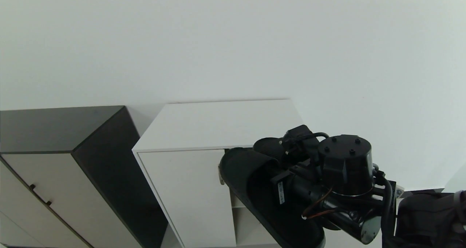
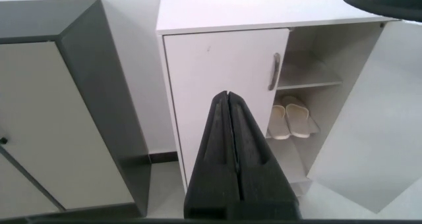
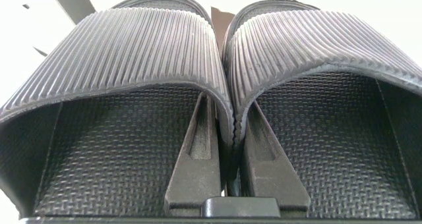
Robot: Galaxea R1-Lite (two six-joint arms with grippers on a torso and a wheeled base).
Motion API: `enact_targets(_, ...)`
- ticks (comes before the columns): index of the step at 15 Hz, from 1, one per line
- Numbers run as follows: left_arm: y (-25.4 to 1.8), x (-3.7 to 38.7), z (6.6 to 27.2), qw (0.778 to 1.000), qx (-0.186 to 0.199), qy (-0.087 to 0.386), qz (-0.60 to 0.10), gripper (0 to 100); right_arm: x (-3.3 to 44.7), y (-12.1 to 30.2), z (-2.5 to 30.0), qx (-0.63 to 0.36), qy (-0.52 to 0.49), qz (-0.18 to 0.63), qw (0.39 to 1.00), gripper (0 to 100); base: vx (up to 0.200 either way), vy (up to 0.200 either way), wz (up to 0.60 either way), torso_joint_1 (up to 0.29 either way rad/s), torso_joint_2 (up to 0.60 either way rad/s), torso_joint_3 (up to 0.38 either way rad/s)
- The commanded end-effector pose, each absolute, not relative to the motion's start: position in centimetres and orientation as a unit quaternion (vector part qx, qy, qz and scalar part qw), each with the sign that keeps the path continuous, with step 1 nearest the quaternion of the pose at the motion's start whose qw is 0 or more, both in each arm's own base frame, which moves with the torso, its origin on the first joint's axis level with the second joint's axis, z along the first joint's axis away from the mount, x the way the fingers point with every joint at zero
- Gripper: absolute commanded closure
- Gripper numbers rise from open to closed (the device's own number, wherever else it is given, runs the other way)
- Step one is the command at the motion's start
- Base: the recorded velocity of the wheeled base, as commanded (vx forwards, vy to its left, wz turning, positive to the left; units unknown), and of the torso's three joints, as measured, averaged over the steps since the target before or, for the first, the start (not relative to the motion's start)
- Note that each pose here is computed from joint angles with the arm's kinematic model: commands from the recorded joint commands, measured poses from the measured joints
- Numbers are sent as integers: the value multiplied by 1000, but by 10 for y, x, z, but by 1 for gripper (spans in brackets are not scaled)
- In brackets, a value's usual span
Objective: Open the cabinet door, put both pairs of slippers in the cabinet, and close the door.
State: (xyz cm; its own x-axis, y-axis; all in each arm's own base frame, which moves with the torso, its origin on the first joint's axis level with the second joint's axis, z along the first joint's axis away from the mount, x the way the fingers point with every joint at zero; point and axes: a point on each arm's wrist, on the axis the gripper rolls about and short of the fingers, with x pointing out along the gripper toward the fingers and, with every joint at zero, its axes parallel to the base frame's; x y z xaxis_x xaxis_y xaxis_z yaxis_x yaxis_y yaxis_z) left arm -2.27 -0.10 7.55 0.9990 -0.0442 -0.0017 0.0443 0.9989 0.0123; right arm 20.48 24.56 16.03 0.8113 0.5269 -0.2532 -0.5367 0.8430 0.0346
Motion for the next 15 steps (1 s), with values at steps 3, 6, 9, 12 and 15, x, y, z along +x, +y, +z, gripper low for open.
enact_targets(3, -1, -23, 76, 1000, 6, 1, -22, 100, 206, 246, 158, -23, 131, 277, 952, 100, 0, 0, 0, 0, 0, 0)
enact_targets(6, -1, -23, 76, 1000, 6, 1, -22, 100, 208, 246, 155, -25, 134, 275, 952, 100, 0, 0, 0, 0, 0, 0)
enact_targets(9, -1, -23, 76, 1000, 6, 1, -21, 100, 207, 246, 154, -26, 136, 275, 952, 100, 0, 0, 0, 0, 0, 0)
enact_targets(12, -1, -23, 76, 1000, 6, 1, -22, 100, 208, 246, 152, -28, 139, 274, 951, 100, 0, 0, 0, -85, 197, 107)
enact_targets(15, -1, -23, 76, 1000, 6, 1, -22, 100, 208, 247, 150, -30, 141, 274, 951, 100, 0, 0, 0, -185, 427, 240)
